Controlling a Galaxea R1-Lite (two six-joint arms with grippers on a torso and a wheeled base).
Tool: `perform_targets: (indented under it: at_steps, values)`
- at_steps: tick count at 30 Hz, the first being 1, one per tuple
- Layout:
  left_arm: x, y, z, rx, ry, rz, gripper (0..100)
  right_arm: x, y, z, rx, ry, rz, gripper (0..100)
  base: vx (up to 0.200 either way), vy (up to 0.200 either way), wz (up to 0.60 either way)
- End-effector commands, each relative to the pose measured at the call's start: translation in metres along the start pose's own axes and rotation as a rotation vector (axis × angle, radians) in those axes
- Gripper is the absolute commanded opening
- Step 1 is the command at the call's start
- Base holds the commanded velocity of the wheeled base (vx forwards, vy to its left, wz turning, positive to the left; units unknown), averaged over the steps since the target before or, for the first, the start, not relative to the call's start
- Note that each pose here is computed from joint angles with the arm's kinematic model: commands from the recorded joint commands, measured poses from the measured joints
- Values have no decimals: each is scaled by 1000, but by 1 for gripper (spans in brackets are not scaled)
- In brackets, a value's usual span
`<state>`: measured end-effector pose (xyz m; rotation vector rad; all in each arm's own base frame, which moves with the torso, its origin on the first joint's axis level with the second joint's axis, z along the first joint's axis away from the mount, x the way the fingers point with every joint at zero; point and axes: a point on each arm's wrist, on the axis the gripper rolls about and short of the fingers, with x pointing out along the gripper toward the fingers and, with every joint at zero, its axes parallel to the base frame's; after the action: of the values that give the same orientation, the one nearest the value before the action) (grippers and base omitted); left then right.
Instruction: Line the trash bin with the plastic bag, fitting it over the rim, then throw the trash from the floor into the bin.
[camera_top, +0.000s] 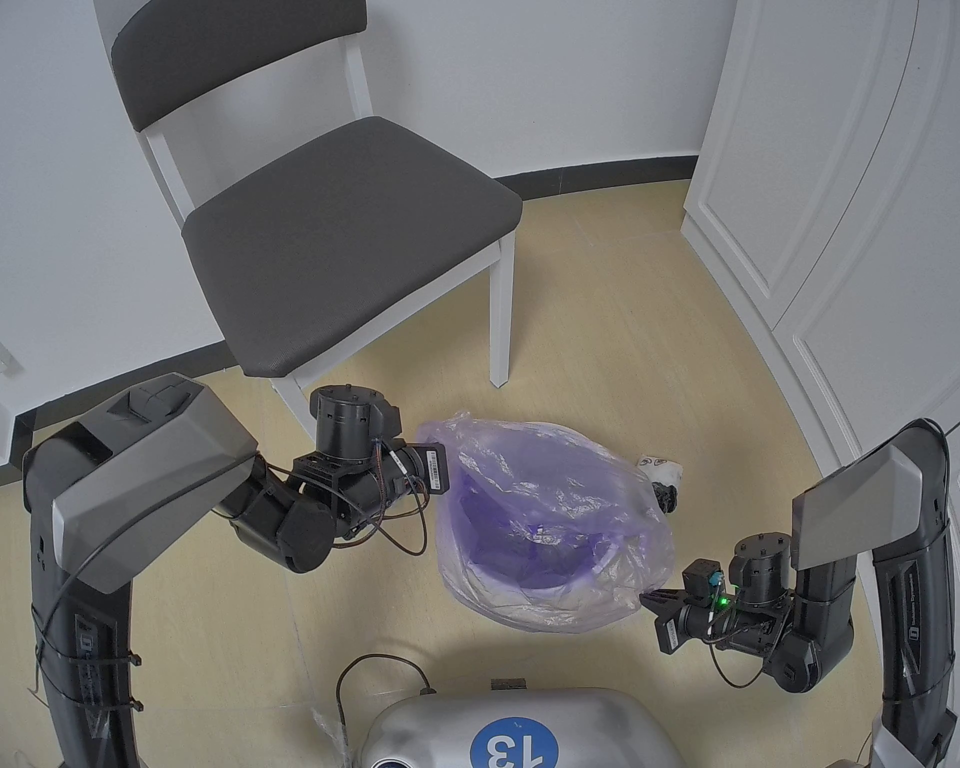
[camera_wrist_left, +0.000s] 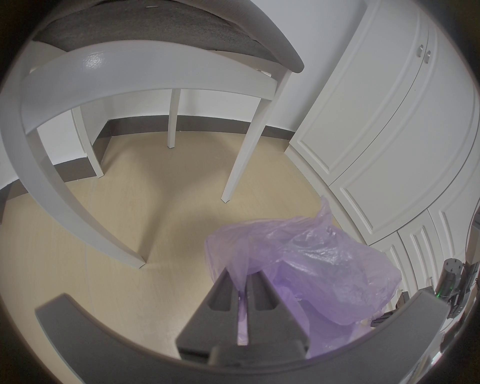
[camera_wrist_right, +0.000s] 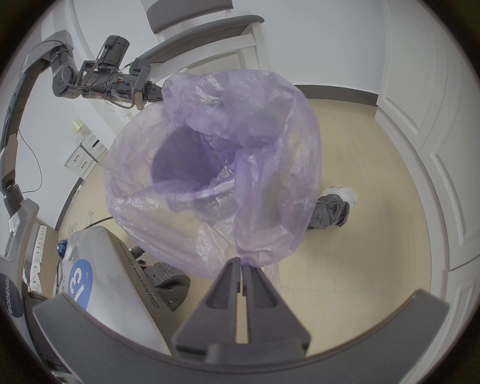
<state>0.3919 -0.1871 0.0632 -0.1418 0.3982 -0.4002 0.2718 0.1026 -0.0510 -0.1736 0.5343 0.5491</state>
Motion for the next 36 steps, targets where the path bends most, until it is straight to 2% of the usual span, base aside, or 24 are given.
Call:
perform_targets:
  at_steps: [1, 7, 11, 12, 17, 20, 23, 24, 30, 36]
  values:
    - [-2, -2, 0, 1, -3, -1, 0, -23, 0, 16, -5, -44, -8, 100, 0, 0, 0]
    - [-3, -2, -1, 3, 10, -1, 0, -76, 6, 42, -98, -110, -21, 100, 0, 0, 0]
    - [-3, 0, -3, 2, 9, 3, 0, -92, 9, 58, -134, -176, -29, 100, 0, 0, 0]
    - [-4, 0, -2, 2, 6, 7, 0, -95, 9, 69, -144, -209, -31, 100, 0, 0, 0]
    - [-5, -2, -2, 4, 5, 6, 0, -70, 10, 108, -171, -258, -15, 100, 0, 0, 0]
    - [-4, -3, -4, 5, 12, 4, 0, -55, 19, 126, -196, -266, 23, 100, 0, 0, 0]
    - [-4, -3, -9, 8, 26, 9, 0, -36, 34, 149, -273, -236, 74, 100, 0, 0, 0]
    - [-5, -3, -10, 8, 28, 13, 100, -31, 37, 155, -305, -212, 85, 100, 0, 0, 0]
    - [-8, -4, -9, 6, -3, 6, 100, 0, 34, 171, -501, -89, 167, 100, 0, 0, 0]
    - [-13, -3, -14, 9, -30, 0, 100, 19, 26, 176, -547, -19, 220, 100, 0, 0, 0]
